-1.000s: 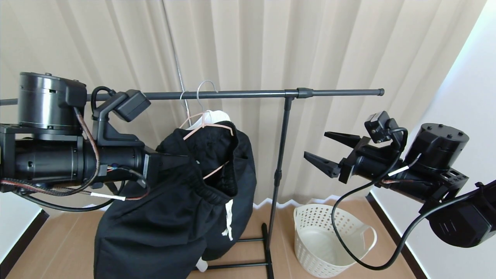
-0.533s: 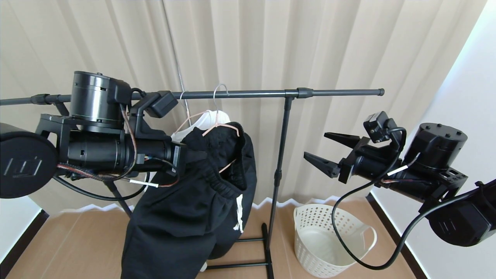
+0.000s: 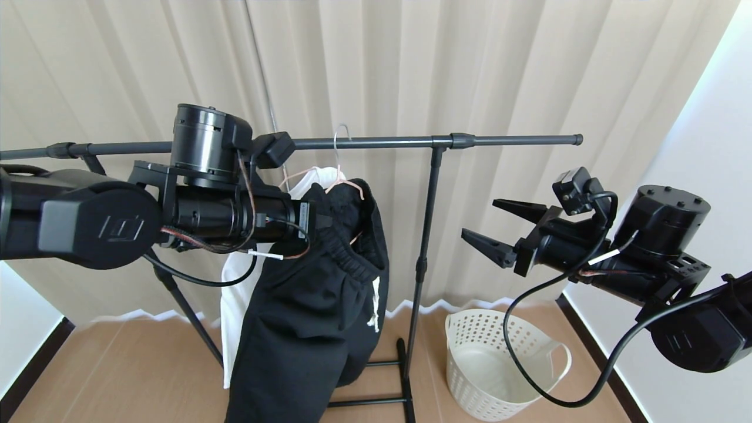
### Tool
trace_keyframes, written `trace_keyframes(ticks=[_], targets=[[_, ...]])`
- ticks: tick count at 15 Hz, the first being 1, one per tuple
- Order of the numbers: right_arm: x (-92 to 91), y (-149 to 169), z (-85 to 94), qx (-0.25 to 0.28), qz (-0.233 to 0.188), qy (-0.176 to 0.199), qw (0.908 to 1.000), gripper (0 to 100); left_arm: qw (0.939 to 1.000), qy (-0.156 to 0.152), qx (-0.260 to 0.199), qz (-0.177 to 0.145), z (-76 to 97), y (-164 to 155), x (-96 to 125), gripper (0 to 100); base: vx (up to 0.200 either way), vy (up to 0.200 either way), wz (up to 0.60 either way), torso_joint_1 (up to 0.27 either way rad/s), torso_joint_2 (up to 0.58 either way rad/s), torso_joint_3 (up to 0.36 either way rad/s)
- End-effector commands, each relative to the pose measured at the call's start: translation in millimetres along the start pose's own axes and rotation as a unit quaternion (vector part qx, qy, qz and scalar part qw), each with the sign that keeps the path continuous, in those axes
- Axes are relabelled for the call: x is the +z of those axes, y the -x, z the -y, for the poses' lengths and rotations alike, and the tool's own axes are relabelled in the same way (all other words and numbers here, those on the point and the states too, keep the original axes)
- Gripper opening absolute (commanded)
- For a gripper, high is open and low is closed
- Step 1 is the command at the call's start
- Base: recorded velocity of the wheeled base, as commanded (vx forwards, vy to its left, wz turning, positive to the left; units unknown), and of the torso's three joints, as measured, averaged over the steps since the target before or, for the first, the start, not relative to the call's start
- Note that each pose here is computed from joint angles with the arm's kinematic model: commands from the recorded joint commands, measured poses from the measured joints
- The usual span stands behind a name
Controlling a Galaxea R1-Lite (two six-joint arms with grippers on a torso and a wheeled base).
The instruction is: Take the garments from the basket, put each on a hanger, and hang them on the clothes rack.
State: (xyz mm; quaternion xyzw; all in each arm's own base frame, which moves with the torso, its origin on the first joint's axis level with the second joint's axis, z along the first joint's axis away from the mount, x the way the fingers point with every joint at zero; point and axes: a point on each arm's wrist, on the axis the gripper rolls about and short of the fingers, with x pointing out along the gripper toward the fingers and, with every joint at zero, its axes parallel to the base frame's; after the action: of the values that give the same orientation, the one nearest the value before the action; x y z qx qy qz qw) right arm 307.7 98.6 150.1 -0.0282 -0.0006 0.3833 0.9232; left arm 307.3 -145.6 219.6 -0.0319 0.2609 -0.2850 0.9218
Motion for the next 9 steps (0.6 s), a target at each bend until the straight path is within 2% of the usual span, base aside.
trace_keyframes(ticks=[1, 6, 9], targets=[[0.1, 0, 0.0, 0.000, 0.000, 0.000, 1.0000, 100, 1.0000, 0.002, 0.007, -0.002, -0.6, -17, 3, 0, 0.000, 0.000, 0.00, 0.000, 0.00, 0.000], [-0.4, 0, 0.1, 0.000, 0.000, 0.000, 1.0000, 100, 0.9999, 0.002, 0.014, 0.009, -5.4, -31, 12, 0, 0.000, 0.000, 0.00, 0.000, 0.00, 0.000], [-1.4, -1, 0.3, 0.000, -0.002, -0.001, 1.0000, 100, 0.9986, 0.026, 0.043, 0.018, -14.5, -47, 18, 0, 0.000, 0.000, 0.00, 0.000, 0.00, 0.000]])
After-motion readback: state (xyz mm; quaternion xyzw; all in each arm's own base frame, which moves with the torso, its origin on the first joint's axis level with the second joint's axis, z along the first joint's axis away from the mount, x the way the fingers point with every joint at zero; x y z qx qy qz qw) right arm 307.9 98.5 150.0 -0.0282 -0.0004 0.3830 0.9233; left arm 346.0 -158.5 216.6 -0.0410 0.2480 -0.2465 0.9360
